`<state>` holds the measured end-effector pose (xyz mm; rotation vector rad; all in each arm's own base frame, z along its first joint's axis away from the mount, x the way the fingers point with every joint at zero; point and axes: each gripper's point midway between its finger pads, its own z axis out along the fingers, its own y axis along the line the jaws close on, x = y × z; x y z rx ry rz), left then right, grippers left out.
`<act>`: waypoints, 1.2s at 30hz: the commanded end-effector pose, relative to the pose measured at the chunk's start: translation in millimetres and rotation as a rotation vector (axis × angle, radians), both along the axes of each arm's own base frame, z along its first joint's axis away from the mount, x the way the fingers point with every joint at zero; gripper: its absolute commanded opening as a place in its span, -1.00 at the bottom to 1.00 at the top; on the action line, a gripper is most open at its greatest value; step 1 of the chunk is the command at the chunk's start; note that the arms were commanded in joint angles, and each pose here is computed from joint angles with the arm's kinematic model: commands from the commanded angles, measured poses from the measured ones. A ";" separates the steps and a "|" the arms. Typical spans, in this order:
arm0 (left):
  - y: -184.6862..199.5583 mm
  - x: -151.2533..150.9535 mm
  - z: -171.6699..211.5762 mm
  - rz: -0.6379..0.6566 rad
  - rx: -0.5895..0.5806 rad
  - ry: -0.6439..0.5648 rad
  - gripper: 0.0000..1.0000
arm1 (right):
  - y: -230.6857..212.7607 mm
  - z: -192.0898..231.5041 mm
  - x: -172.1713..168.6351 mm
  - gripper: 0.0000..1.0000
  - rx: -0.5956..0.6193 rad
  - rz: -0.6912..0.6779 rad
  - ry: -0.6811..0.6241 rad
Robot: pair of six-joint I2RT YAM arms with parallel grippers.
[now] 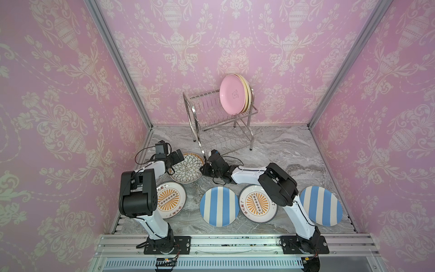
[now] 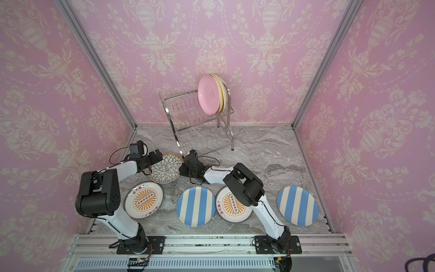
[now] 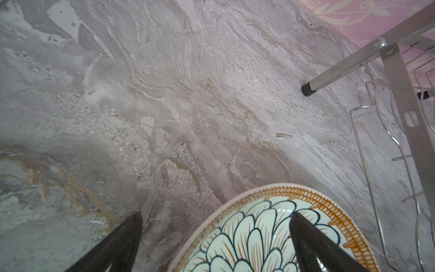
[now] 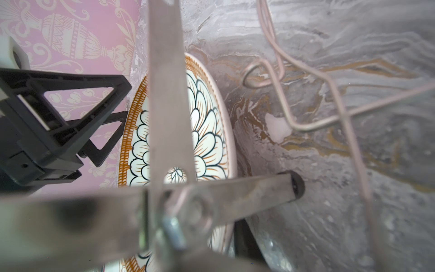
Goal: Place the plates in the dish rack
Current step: 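Lower the right gripper onto the flower plate's rim beside the rack leg, then close the right gripper on the flower plate's rim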
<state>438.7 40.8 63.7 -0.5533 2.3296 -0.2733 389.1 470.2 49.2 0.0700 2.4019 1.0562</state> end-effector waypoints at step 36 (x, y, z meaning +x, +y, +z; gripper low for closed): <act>-15.2 16.2 140.9 -0.092 -0.004 -0.369 0.99 | 1.2 102.4 27.5 -0.98 -0.021 -0.024 -0.214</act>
